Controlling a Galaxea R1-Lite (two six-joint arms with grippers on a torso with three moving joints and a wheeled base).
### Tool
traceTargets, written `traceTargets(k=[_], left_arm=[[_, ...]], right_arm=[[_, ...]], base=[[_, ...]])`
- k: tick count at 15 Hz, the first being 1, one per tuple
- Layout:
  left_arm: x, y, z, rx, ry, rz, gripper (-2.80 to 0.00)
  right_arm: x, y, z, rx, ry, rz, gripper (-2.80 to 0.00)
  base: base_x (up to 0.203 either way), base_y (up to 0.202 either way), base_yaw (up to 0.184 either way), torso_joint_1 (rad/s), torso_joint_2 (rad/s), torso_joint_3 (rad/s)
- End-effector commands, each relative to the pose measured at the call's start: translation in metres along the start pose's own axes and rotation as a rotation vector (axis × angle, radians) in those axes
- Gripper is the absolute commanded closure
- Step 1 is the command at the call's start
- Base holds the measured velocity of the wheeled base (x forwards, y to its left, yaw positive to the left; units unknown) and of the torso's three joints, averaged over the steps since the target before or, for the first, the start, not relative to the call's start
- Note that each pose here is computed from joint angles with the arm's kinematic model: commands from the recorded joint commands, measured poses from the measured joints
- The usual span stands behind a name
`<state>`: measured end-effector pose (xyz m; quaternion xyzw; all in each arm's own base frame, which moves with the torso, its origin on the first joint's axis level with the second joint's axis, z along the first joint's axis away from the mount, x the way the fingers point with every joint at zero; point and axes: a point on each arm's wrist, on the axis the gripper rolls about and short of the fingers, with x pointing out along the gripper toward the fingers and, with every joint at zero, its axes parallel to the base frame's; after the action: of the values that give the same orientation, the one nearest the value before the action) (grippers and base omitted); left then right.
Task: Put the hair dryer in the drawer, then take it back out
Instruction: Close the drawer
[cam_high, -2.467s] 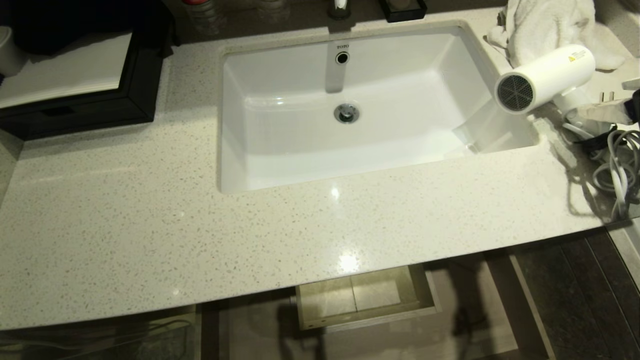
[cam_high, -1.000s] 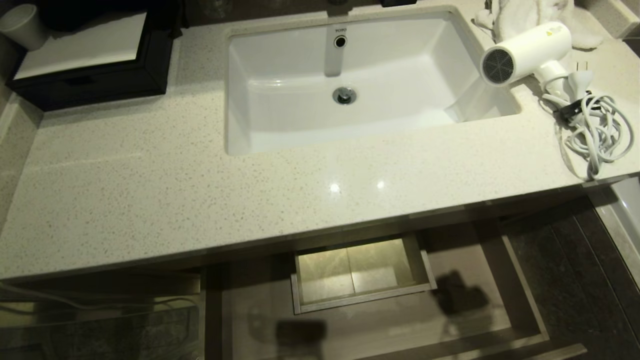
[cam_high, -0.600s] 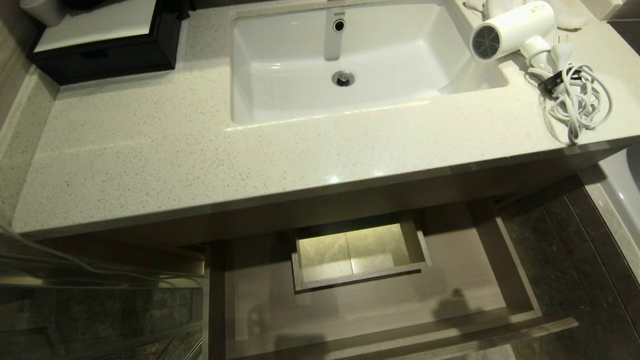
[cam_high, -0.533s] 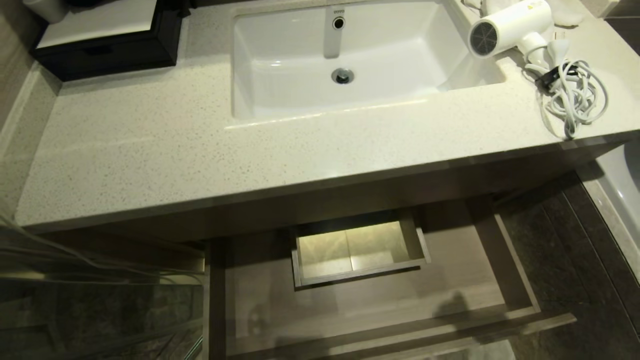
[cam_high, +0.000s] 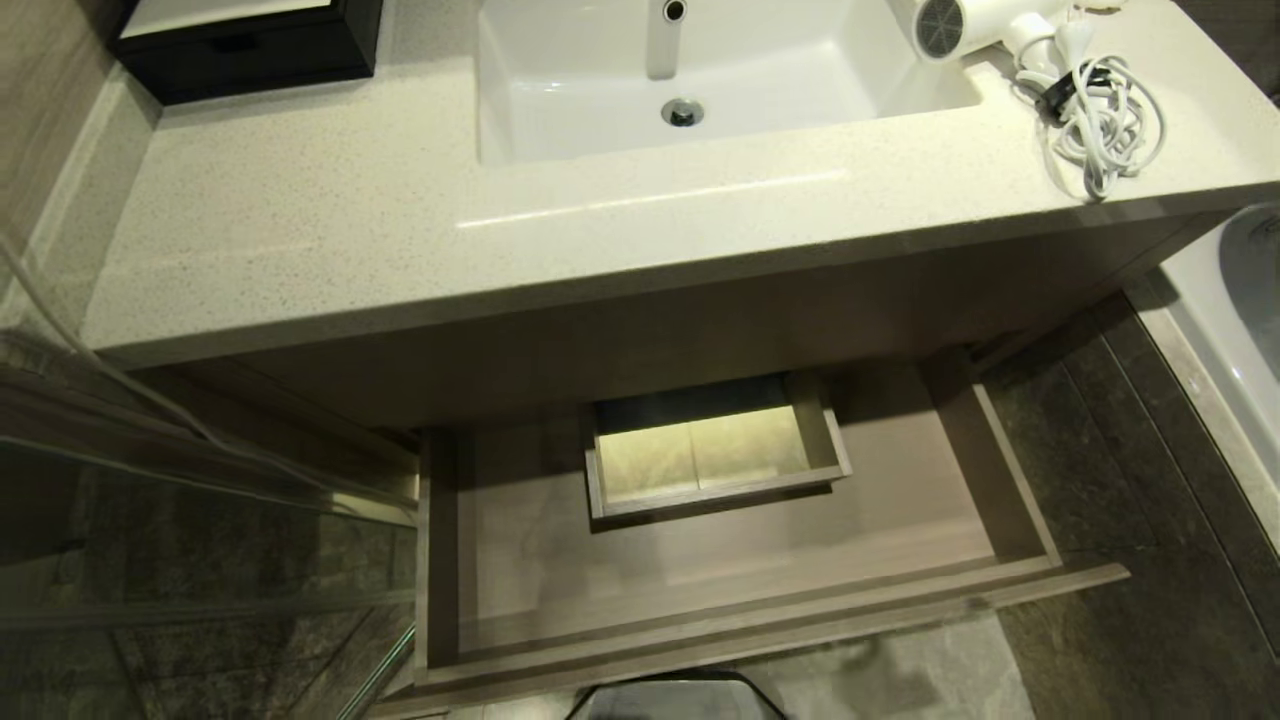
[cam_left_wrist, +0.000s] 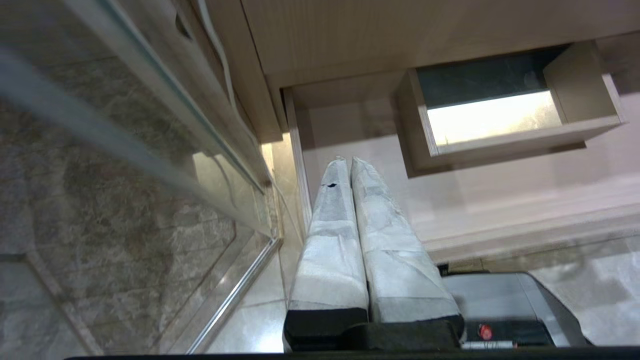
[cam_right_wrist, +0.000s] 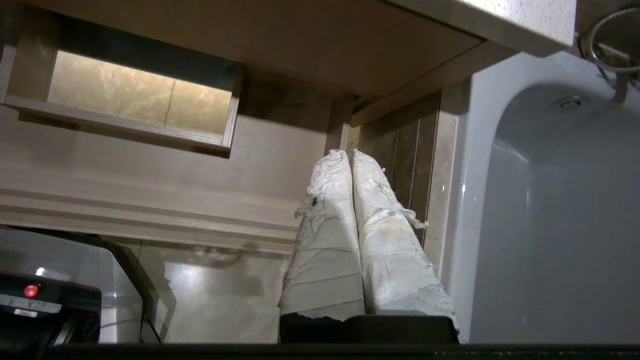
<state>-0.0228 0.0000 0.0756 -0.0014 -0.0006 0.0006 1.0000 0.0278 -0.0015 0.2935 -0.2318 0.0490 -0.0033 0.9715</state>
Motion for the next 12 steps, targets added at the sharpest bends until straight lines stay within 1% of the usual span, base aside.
traceTargets(k=[1,6,12], left_arm=[[0.0001,0.0,-0.0004,0.0,0.001,0.0,0.0],[0.0001,0.0,-0.0004,0.0,0.001,0.0,0.0],[0.0001,0.0,-0.0004,0.001,0.001,0.0,0.0]], right_arm=[[-0.0004,0.0001,-0.0006,-0.002,0.006,-0.008,0.0],[-0.0039,0.0017,-0.0029,-0.002,0.003,-0.015,0.0],[-0.0054,0.0028,-0.0048,-0.001,0.005,-0.019,0.0]], base=[[0.0,0.0,0.0,-0.275,0.02,-0.262],[0.0,0.0,0.0,-0.26,-0.02,-0.284],[0.0,0.0,0.0,-0.218,-0.09,-0.315]])
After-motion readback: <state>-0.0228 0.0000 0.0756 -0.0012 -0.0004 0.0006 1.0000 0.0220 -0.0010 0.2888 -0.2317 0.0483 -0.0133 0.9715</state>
